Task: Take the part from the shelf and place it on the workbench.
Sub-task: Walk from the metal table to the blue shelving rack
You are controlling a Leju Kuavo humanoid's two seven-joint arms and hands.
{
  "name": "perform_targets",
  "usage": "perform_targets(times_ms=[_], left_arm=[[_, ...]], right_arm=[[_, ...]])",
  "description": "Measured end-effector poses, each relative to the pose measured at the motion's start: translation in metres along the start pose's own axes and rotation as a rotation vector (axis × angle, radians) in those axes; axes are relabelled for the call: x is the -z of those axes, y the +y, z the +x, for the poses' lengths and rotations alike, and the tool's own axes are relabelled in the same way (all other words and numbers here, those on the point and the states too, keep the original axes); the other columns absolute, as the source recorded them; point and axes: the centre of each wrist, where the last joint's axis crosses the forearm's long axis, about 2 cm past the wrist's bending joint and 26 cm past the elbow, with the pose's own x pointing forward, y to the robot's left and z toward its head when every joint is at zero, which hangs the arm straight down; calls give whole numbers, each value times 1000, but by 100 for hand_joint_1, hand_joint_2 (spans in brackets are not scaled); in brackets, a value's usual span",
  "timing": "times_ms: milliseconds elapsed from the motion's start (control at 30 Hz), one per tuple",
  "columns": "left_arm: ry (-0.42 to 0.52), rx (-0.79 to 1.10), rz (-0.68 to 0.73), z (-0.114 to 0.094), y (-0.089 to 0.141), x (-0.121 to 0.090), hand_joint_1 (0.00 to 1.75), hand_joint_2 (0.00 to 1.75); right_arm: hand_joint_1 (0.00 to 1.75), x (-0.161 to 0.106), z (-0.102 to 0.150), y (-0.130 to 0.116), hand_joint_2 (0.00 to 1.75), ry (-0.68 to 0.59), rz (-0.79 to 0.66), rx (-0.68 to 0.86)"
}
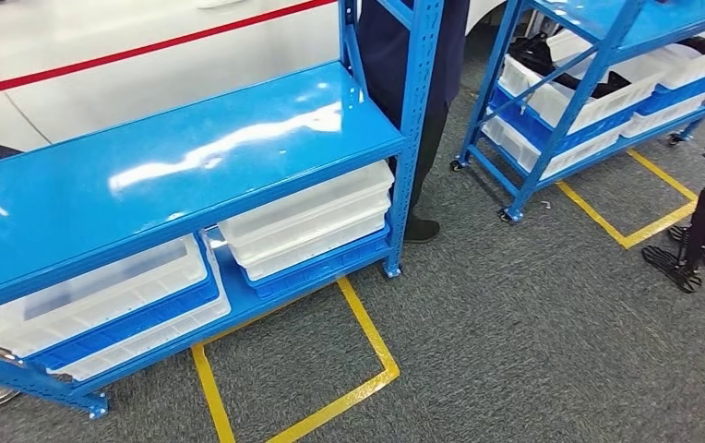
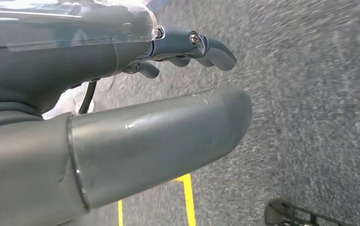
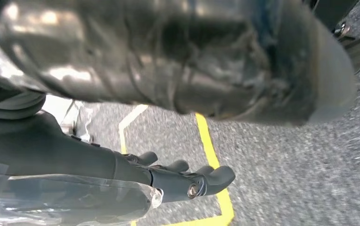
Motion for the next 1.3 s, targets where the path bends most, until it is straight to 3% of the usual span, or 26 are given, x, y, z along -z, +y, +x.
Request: perform_targets(times_ms=[267, 1300], left_arm=[[15, 9, 8, -3, 11, 1, 0, 0], [15, -5, -9, -5, 12, 1, 0, 0]], right_arm=[[0, -1, 5, 2, 0, -12, -2, 5], [0, -1, 4, 3, 0, -23, -5, 20]])
